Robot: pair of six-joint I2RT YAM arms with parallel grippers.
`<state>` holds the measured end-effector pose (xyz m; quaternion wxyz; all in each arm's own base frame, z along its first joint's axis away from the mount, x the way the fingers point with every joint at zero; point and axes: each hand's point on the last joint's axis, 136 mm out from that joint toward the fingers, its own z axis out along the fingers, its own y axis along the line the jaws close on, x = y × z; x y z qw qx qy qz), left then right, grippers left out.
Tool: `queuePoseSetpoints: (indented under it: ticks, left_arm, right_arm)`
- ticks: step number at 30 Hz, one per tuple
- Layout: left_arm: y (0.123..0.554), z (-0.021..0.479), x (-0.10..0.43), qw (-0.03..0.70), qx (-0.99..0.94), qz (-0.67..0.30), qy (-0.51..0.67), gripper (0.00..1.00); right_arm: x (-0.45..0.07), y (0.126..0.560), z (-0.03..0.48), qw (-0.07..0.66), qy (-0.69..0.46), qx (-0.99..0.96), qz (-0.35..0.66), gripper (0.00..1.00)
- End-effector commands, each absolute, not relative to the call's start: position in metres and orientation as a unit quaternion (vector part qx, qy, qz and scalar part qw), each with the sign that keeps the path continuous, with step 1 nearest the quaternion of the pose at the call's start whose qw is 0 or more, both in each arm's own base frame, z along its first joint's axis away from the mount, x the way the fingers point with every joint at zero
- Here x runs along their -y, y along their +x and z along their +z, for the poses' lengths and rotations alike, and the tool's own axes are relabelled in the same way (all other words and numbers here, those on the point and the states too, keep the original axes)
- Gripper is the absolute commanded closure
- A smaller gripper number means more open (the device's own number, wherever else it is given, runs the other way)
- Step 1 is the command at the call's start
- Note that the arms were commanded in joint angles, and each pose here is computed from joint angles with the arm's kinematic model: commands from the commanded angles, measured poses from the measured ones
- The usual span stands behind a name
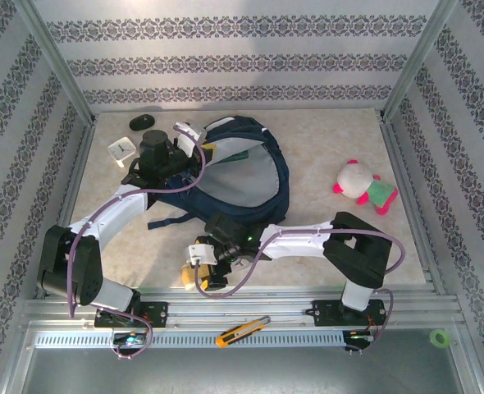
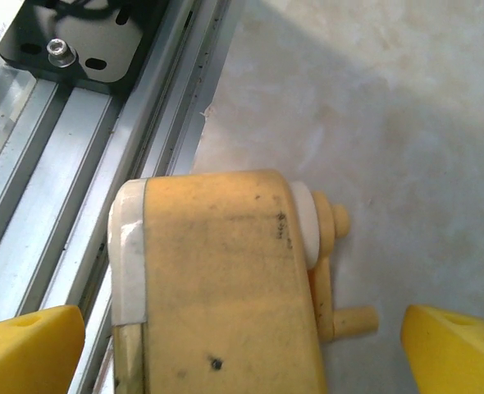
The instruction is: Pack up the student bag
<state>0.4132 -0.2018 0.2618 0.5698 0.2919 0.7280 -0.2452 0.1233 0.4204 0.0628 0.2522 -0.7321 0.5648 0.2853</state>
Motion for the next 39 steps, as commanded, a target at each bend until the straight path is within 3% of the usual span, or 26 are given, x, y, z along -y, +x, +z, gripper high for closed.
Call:
queuePoseSetpoints:
  ticks: [1,11,18,26,32,39]
  left_arm:
    - [0.409,0.274,0.202,0.572,-0.725,-0.252,0.289,0.99]
    - [0.410,0.273,0.202,0.572,-0.725,-0.251,0.289,0.99]
    - [0.409,0.273,0.202,0.571,-0.726,-0.254,0.288,0.99]
    - [0.408,0.277,0.202,0.574,-0.723,-0.251,0.292,0.99]
    - [0.409,0.290,0.202,0.588,-0.712,-0.254,0.288,0.99]
    - [0.414,0.304,0.201,0.608,-0.700,-0.252,0.275,0.98]
  right_arm:
    - [-0.425,0.122,0.055,0.243,-0.756,-0.543,0.273,0.03]
    - [-0.423,0.114,0.036,0.208,-0.781,-0.520,0.276,0.12]
    - [-0.421,0.111,0.033,0.199,-0.784,-0.516,0.280,0.41]
    - [-0.415,0.121,0.075,0.240,-0.756,-0.534,0.293,0.50]
    - [-0.387,0.186,0.146,0.335,-0.593,-0.662,0.314,0.49]
    - [-0.296,0.308,0.183,0.434,-0.203,-0.834,0.274,0.49]
